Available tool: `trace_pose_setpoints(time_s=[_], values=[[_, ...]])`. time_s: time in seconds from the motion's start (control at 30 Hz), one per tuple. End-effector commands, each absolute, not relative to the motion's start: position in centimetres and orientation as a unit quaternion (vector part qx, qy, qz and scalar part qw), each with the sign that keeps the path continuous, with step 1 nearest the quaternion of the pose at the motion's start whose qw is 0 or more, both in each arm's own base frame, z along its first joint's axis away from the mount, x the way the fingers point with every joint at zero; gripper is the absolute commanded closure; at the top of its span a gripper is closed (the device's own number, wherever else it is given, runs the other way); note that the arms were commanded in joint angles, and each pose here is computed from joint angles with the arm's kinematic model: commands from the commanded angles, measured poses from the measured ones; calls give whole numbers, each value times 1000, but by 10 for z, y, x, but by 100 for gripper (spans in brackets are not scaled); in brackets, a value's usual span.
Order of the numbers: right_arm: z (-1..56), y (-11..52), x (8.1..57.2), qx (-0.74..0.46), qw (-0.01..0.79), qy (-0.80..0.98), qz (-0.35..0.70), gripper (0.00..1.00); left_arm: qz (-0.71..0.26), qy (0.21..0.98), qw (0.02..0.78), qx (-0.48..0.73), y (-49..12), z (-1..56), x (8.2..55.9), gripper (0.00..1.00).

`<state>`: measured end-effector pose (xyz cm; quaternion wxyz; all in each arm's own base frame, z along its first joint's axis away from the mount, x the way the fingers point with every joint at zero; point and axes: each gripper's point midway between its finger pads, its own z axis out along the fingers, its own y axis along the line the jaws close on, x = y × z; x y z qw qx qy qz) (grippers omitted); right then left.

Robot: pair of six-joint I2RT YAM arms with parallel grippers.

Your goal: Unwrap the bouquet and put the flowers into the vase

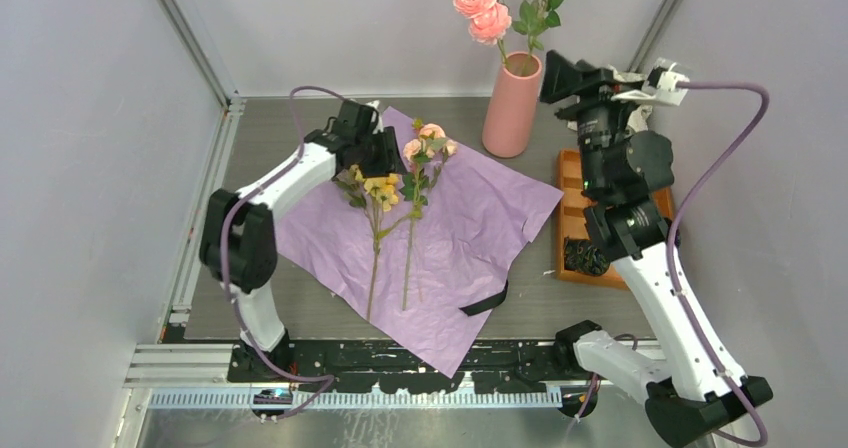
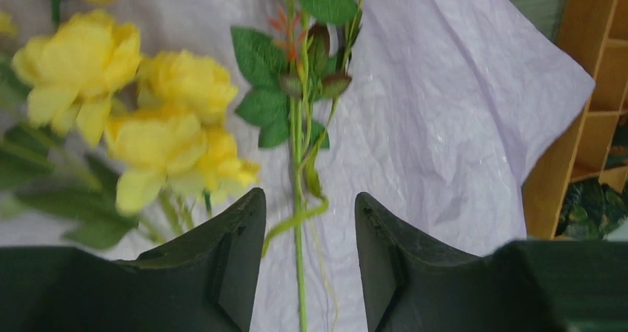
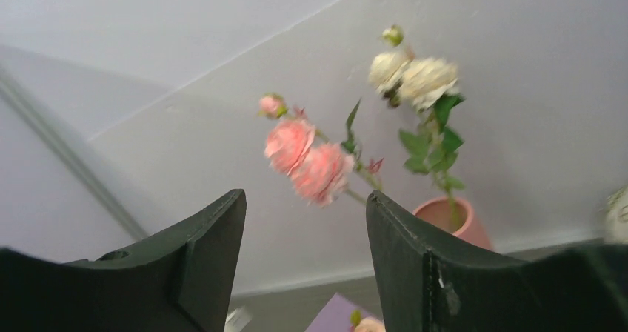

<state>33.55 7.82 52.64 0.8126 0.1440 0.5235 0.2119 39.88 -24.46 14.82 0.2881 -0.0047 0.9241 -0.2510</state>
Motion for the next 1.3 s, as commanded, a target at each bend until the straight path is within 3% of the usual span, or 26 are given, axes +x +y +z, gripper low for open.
trace_pose_setpoints(time_s=[0.0,0.47,0.7,0.8,1.0,1.27], values=[[458,131,335,109,729,607,296,34,-244,927,285,8,-268,130,431,52],[341,170,317,75,622,727,280,33,-161,956,244,-9,-277,57,476,62],[296,181,318,61,583,766,264,33,-199,954,226,-9,-298,39,483,66],[282,190,321,55,566,779,263,33,-212,952,223,-11,-304,36,485,74],[250,202,331,55,534,804,254,33,-223,944,243,-6,-305,57,486,97],[222,213,350,51,512,825,233,32,-252,919,303,10,-301,129,479,99]])
